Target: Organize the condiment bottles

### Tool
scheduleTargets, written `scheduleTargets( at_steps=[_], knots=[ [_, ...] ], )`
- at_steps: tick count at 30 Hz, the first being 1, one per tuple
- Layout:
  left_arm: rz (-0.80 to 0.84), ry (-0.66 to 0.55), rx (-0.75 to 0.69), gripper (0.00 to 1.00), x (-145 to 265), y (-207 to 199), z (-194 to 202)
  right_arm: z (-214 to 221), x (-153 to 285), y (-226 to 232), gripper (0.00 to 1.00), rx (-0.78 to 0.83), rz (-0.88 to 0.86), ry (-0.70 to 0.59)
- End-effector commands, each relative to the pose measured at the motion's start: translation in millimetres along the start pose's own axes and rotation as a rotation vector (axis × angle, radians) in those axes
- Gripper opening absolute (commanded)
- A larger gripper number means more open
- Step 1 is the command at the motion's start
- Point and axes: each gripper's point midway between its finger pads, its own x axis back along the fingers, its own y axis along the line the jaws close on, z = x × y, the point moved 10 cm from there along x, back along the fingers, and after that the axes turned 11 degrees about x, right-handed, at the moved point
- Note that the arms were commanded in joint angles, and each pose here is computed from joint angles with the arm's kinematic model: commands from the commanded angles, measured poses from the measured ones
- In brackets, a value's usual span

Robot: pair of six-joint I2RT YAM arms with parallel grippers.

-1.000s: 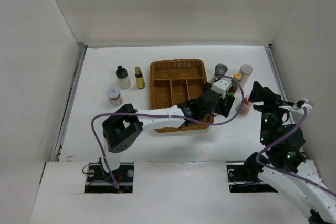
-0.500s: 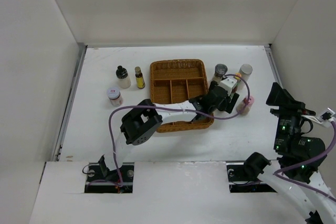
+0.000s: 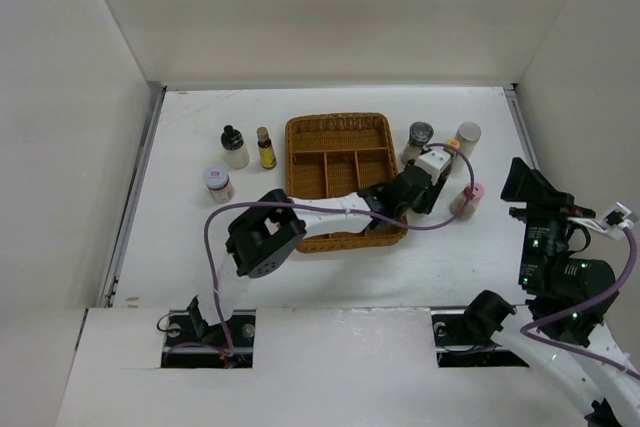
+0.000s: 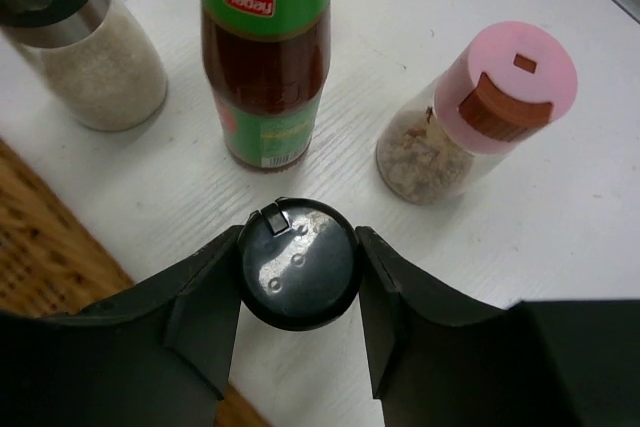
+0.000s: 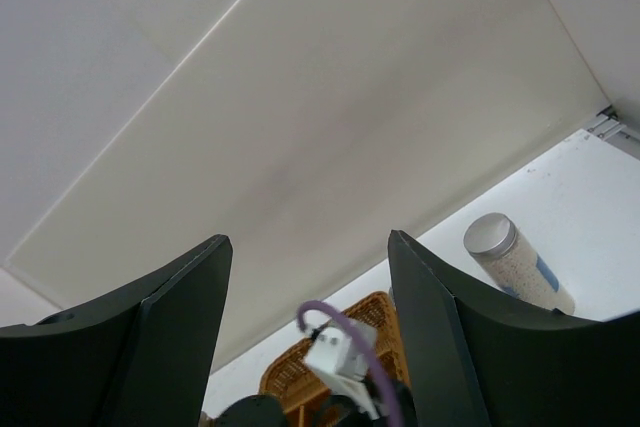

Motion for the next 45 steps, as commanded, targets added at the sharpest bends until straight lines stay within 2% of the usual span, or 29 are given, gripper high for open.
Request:
scheduleTargets(
  at_steps=[1, 6, 10, 15, 18, 25, 35, 45],
  knots=[
    [0.09, -0.286, 0.076, 0.25, 63.1, -19.0, -98.8, 1.4, 0.9, 1.4, 0.7, -0.011, -0.021, -0.005],
    [-0.015, -0.383, 0.117, 0.26, 115.3, 25.6, -131.5, 13.3, 1.0, 5.0, 0.7, 0.01, -0.045, 0.033],
    [-0.233, -0.453, 0.157, 0.26, 139.9, 99.0, -146.4, 34.5, 0.3, 12.3, 0.71, 0.044, -0.073, 0.093],
    [-0.5, -0.547, 0.236, 0.27, 138.0, 196.7, -157.8, 58.3, 0.9, 30.1, 0.73, 0.086, -0.172, 0.178],
    [-0.551, -0.556, 0.251, 0.27, 122.7, 230.2, -158.9, 78.6, 1.0, 37.2, 0.74, 0.13, -0.206, 0.224],
    [-0.571, -0.483, 0.243, 0.26, 89.6, 254.5, -148.0, 103.7, 3.0, 43.8, 0.74, 0.161, -0.227, 0.292],
    [-0.609, -0.4, 0.234, 0.29, 61.0, 268.5, -101.3, 115.5, 4.9, 44.8, 0.76, 0.152, -0.243, 0.327],
    [-0.655, -0.376, 0.227, 0.43, 55.1, 272.9, -81.5, 114.8, 2.4, 44.6, 0.77, 0.147, -0.233, 0.323]
  ],
)
